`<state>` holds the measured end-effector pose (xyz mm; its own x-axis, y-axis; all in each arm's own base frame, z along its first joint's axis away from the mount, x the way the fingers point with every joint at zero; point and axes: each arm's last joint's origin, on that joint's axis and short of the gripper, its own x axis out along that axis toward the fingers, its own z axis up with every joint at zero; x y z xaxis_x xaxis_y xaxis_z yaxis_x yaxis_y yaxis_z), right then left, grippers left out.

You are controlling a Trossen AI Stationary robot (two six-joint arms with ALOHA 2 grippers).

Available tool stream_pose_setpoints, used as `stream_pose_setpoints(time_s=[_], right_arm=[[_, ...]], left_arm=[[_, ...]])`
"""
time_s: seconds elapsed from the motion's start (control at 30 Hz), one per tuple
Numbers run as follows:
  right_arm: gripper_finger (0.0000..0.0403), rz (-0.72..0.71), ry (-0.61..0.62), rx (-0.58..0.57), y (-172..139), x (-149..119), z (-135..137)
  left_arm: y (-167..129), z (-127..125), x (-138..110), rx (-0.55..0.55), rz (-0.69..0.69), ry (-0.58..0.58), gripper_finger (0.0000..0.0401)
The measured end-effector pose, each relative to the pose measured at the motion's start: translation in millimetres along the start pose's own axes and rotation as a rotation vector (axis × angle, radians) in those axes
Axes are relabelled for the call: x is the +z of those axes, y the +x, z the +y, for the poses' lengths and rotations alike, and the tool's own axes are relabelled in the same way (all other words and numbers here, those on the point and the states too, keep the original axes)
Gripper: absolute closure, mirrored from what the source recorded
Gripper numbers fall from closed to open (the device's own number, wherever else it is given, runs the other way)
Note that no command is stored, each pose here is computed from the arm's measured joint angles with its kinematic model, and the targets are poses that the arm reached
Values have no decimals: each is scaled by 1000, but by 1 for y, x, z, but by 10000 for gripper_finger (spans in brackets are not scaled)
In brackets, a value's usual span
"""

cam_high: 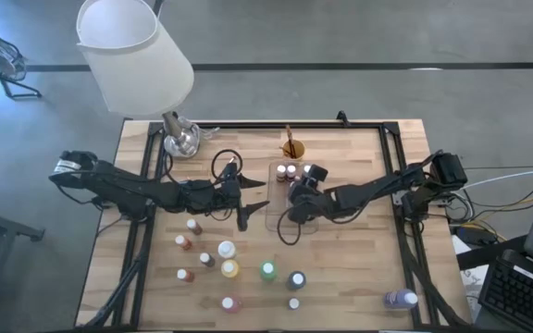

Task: Pick & Place Paint Supplies
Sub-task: Put the small purple paint bottle into the transparent bin

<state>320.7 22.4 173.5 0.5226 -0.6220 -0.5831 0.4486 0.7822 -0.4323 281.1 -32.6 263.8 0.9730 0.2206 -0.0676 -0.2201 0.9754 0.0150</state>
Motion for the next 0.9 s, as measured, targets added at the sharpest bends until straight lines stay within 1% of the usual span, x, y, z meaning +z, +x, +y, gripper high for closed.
stream_pose_setpoints(time_s=[0.17,0.37,0.7,0.9], right_arm=[[272,6,25,3,1,0,-1],[259,18,14,-12,1,-2,-2],[271,37,0,-21,2,-4,-4],[244,36,0,-22,3,-4,-4]], left_arm=[[0,0,0,0,0,0,140],[0,0,0,-11,0,-2,139],[0,0,0,-17,0,-5,139],[0,0,0,-17,0,-5,140]])
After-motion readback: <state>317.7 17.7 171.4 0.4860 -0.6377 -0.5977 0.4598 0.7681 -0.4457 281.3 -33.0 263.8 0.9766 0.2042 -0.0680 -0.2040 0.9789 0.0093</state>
